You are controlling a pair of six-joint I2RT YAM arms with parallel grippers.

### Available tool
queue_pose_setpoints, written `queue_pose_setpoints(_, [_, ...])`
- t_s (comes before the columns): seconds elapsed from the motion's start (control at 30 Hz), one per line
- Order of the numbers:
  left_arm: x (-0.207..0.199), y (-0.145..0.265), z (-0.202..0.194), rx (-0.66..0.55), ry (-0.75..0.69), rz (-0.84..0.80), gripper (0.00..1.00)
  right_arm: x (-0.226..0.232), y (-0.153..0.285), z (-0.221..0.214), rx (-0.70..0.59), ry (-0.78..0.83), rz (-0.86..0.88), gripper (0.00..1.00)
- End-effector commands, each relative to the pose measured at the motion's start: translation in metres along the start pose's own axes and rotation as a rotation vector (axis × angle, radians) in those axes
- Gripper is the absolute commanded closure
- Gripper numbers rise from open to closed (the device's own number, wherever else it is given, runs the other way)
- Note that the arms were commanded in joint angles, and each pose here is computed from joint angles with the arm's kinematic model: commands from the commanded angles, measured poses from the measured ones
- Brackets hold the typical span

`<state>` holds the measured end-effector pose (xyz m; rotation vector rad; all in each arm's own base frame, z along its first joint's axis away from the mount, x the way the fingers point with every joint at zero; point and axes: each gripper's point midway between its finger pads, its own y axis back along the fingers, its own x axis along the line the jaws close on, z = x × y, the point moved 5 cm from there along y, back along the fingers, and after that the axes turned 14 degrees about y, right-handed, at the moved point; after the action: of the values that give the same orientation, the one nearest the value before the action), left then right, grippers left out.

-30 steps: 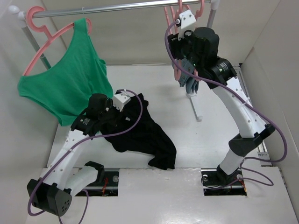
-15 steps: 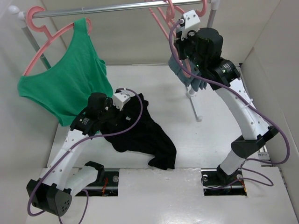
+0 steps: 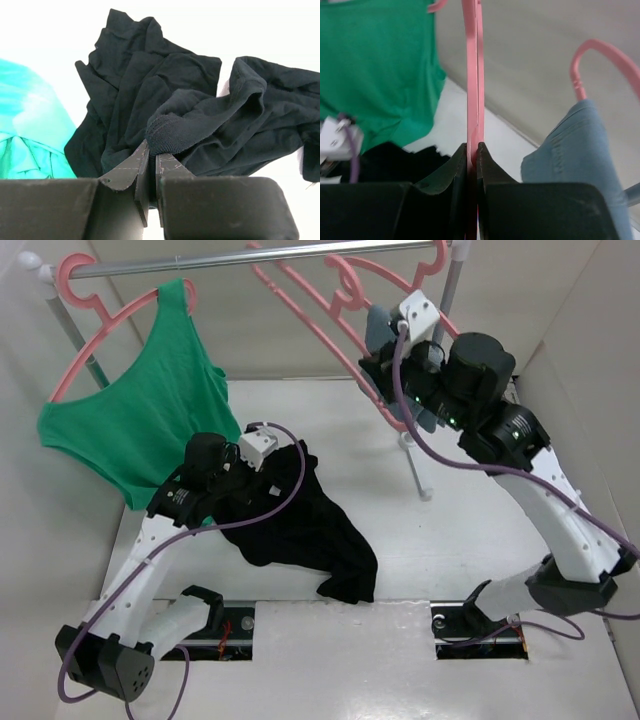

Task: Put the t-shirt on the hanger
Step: Grab a hanger with the right arm

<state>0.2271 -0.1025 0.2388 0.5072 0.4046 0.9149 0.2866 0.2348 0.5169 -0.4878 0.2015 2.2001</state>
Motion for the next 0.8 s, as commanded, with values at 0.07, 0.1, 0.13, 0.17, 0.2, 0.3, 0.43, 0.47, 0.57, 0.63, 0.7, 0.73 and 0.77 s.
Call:
queue_pose_setpoints(0.07, [-0.006,0.009,0.028,-0.075,0.014,-0.029,1.00,0.034,0.039,-0.016,-0.006,0.014,0.099,1.00])
queue_pose_setpoints(0.1, [-0.005,0.008,0.031,-0.075,0.015,-0.029,1.00,0.046,0.048,-0.027,0.030,0.006,0.131,1.00])
queue_pose_setpoints(0.13, [-0.006,0.008,0.031,-0.075,0.024,-0.029,1.00,0.056,0.062,-0.046,0.078,-0.019,0.148,1.00])
queue_pose_setpoints(0.17, [-0.004,0.004,0.029,-0.063,0.027,-0.021,1.00,0.063,0.070,-0.056,0.102,-0.038,0.166,1.00])
queue_pose_setpoints(0.2, [-0.003,0.003,0.031,-0.060,0.028,-0.021,1.00,0.070,0.079,-0.065,0.122,-0.059,0.182,1.00])
queue_pose_setpoints(0.3, [0.001,-0.003,0.034,-0.045,0.042,-0.001,1.00,0.093,0.109,-0.097,0.194,-0.141,0.227,1.00])
queue_pose_setpoints(0.43, [0.005,-0.008,0.044,-0.041,0.053,0.018,1.00,0.115,0.138,-0.131,0.293,-0.202,0.271,1.00])
queue_pose_setpoints(0.47, [0.007,-0.009,0.046,-0.039,0.063,0.032,1.00,0.124,0.146,-0.138,0.304,-0.205,0.312,1.00])
queue_pose_setpoints(0.57, [0.013,-0.014,0.050,-0.032,0.065,0.067,1.00,0.134,0.160,-0.145,0.336,-0.217,0.358,1.00])
queue_pose_setpoints(0.63, [0.019,-0.016,0.049,-0.020,0.057,0.105,1.00,0.134,0.166,-0.149,0.361,-0.222,0.363,1.00])
queue_pose_setpoints(0.7, [0.023,-0.018,0.050,-0.023,0.048,0.131,1.00,0.132,0.175,-0.151,0.382,-0.217,0.369,1.00])
queue_pose_setpoints(0.73, [0.025,-0.018,0.052,-0.033,0.045,0.141,1.00,0.129,0.177,-0.146,0.362,-0.221,0.364,1.00])
queue_pose_setpoints(0.77, [0.026,-0.022,0.051,-0.022,0.048,0.141,1.00,0.130,0.181,-0.145,0.355,-0.227,0.388,1.00])
